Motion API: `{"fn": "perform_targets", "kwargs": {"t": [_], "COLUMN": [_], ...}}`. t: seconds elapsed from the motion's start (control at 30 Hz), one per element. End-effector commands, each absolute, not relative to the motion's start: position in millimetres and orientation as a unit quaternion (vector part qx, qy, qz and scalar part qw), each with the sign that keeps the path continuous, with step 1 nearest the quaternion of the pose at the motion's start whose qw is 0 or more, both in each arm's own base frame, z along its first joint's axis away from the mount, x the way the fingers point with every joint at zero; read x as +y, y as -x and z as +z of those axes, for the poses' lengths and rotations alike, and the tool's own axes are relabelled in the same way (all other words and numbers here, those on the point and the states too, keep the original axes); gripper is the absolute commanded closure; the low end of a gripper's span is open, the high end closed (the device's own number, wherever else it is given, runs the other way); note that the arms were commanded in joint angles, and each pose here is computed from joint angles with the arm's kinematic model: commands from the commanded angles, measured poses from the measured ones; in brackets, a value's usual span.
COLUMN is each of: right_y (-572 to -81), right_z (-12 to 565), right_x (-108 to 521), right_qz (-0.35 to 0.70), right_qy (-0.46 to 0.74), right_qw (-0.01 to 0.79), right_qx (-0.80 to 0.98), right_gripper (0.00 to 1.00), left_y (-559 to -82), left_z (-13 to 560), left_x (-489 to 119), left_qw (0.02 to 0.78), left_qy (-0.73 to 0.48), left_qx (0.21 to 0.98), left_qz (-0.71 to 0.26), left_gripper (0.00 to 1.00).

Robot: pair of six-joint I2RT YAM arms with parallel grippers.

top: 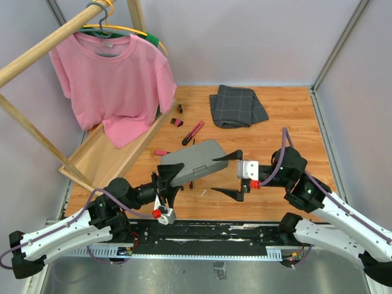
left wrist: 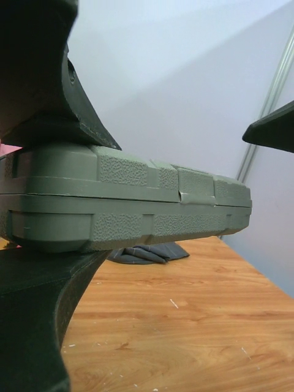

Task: Sort the tools into containers
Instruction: Open the storage box at the center of the board.

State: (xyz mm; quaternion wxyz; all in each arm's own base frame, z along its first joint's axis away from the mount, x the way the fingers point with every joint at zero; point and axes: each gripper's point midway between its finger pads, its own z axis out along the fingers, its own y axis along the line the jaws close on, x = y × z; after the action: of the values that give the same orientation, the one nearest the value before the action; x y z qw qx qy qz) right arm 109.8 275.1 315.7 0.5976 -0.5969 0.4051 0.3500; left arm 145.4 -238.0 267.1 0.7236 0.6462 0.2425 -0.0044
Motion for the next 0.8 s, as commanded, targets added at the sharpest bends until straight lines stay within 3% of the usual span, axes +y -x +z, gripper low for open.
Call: {"fn": "perform_targets", "kwargs": {"t": [0.0, 0.23, 0.77], "right_y": [-98.5, -105.2, -105.1], "right_z": [334.6, 326.3, 302.2], "right_x": [286.0, 300.1, 311.4], "right_qz": [0.349, 0.361, 0.380], "right_qy": [0.644, 0.663, 0.677], "right_qw": [0.592, 0.545, 0.494], "right_qx": [0.336, 0.365, 0.392], "right_gripper": [0.19, 0.32, 0.37], "left_y": [-139.5, -136.6, -136.5], "left_z": [298.3, 296.3, 290.5], "left_x": [-233.1, -236.6, -243.2], "left_qw": [0.770, 0.767, 0.753], "left_qy": [-0.605, -0.609, -0.624], "left_qx": [0.205, 0.202, 0.209], "left_qz": [0.006, -0.006, -0.019], "left_gripper": [1.00, 0.99, 1.00]}}
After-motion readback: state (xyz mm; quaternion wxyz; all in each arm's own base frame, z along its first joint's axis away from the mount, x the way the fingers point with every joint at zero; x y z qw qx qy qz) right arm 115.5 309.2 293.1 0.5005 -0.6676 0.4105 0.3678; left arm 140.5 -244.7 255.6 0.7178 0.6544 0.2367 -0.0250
